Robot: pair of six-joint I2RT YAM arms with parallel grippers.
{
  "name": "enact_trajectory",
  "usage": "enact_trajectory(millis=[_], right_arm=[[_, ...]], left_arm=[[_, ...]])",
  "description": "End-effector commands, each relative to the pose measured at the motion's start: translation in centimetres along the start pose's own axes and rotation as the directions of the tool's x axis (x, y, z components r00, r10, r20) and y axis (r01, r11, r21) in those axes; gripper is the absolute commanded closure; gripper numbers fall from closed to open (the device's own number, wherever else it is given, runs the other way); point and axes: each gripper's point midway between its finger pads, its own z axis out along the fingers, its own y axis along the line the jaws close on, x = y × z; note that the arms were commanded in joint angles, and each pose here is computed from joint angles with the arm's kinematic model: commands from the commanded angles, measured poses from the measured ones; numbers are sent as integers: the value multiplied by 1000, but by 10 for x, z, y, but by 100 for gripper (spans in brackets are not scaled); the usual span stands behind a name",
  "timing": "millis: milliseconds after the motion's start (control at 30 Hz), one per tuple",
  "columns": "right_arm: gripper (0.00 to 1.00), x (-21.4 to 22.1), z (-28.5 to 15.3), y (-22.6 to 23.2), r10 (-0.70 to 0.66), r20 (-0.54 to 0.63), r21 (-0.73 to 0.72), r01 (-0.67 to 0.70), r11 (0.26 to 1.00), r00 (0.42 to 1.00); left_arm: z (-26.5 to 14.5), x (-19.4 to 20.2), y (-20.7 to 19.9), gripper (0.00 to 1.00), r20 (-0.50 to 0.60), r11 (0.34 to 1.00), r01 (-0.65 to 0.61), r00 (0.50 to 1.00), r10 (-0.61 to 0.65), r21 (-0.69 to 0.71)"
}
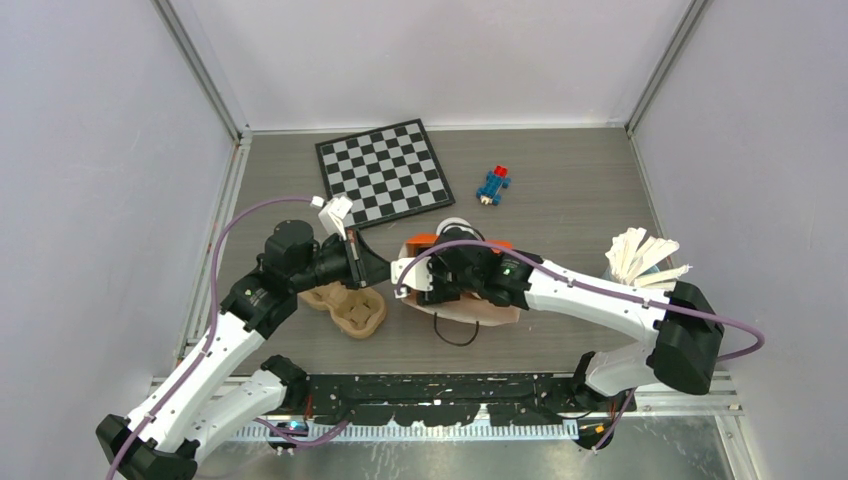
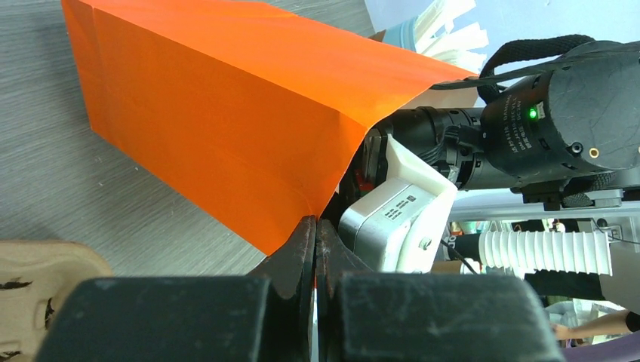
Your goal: Pack the takeout coffee
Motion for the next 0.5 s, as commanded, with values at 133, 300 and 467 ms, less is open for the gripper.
enact_trajectory(millis=[133, 300, 467], right_arm=[[43, -4, 12, -8, -13, 10, 63, 12, 998, 1000], [51, 5, 17, -3, -34, -28, 61, 35, 998, 999], [62, 6, 15, -4, -27, -30, 74, 29, 997, 999]], left_arm=[[-6, -8, -16, 100, 32, 998, -40, 999, 39, 57], [-7, -8, -16, 100, 37, 998, -41, 999, 39, 54], [-7, -8, -16, 100, 35, 998, -38, 999, 36, 51]])
